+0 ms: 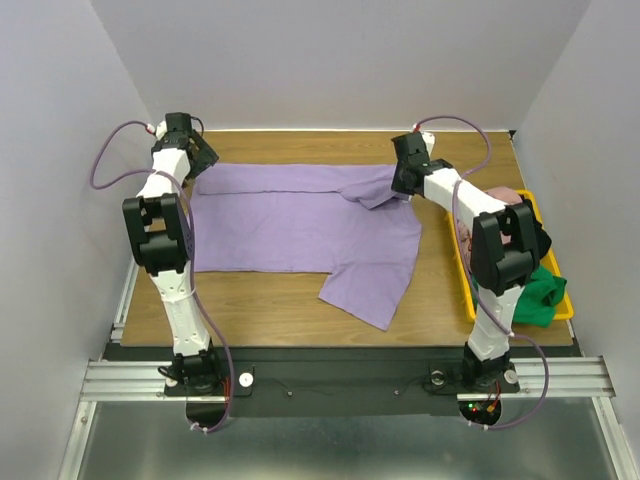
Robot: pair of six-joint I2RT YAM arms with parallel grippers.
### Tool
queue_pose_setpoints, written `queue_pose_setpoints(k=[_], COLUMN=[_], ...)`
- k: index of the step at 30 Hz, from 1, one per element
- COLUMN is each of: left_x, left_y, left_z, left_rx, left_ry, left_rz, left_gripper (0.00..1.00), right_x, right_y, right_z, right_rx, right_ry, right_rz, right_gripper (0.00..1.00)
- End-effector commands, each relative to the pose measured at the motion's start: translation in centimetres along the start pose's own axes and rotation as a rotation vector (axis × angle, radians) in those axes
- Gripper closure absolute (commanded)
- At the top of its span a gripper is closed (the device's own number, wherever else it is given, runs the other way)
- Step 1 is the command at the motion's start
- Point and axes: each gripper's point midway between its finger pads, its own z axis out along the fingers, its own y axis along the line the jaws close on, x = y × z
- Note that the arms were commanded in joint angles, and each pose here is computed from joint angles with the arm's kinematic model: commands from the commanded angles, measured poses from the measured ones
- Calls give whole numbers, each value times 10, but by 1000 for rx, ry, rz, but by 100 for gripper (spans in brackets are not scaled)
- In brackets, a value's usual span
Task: Fold and stack the t-shirts
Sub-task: Fold the tshirt
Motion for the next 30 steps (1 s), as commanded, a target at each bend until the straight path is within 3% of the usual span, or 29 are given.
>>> queue_pose_setpoints(k=[1, 7, 14, 23, 30], left_x=[-45, 17, 128, 232, 285], left_y=[-43, -141, -228, -298, -310], left_z=[-85, -150, -203, -199, -173], left_rx=[141, 394, 662, 756, 738], left_ry=[-174, -209, -121, -6, 93], left_rz=[-7, 185, 343, 463, 476], left_gripper=[2, 2, 1, 2, 14], right_x=[-31, -57, -61, -38, -21], right_y=[15, 26, 34, 34, 25], right_z=[2, 32, 72, 100, 106], right_rx=[-18, -43, -104, -151, -154], right_ry=[-63, -81, -35, 56, 102], right_rz=[68, 148, 209, 263, 284], right_gripper=[98, 99, 99, 99, 100])
